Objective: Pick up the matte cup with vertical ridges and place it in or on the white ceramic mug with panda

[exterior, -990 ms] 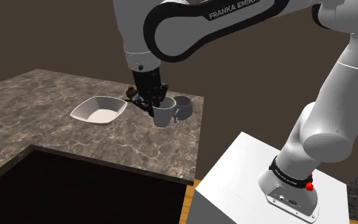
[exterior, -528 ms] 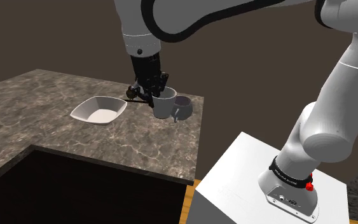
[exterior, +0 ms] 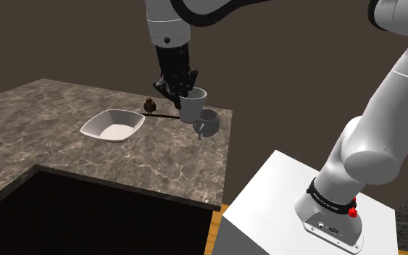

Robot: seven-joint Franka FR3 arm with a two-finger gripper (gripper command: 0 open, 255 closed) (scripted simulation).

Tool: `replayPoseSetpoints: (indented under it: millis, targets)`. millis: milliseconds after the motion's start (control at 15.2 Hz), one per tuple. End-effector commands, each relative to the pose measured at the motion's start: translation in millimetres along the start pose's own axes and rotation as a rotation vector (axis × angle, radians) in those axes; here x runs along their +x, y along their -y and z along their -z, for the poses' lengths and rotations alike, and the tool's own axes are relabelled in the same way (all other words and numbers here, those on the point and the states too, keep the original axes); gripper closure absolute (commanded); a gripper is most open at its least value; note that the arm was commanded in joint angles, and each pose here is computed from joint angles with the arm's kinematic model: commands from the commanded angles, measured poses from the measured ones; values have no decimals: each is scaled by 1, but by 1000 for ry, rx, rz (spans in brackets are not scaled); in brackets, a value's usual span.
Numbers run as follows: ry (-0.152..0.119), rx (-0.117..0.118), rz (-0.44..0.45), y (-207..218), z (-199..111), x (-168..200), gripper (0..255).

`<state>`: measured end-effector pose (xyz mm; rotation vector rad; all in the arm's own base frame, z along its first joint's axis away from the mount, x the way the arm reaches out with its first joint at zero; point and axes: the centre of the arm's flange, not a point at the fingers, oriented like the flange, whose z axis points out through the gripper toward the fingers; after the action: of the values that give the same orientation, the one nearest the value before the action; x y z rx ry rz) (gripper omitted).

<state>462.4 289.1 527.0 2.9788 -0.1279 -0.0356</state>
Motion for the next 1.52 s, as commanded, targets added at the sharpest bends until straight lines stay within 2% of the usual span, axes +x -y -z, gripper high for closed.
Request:
replayPoseSetpoints:
  millis: [0,660,1452]
  targets:
    - [0,0,1,-24,1,11,255]
    - [0,0,1,-145,3,55,255]
    - [0,0,1,-135,-59,56,255]
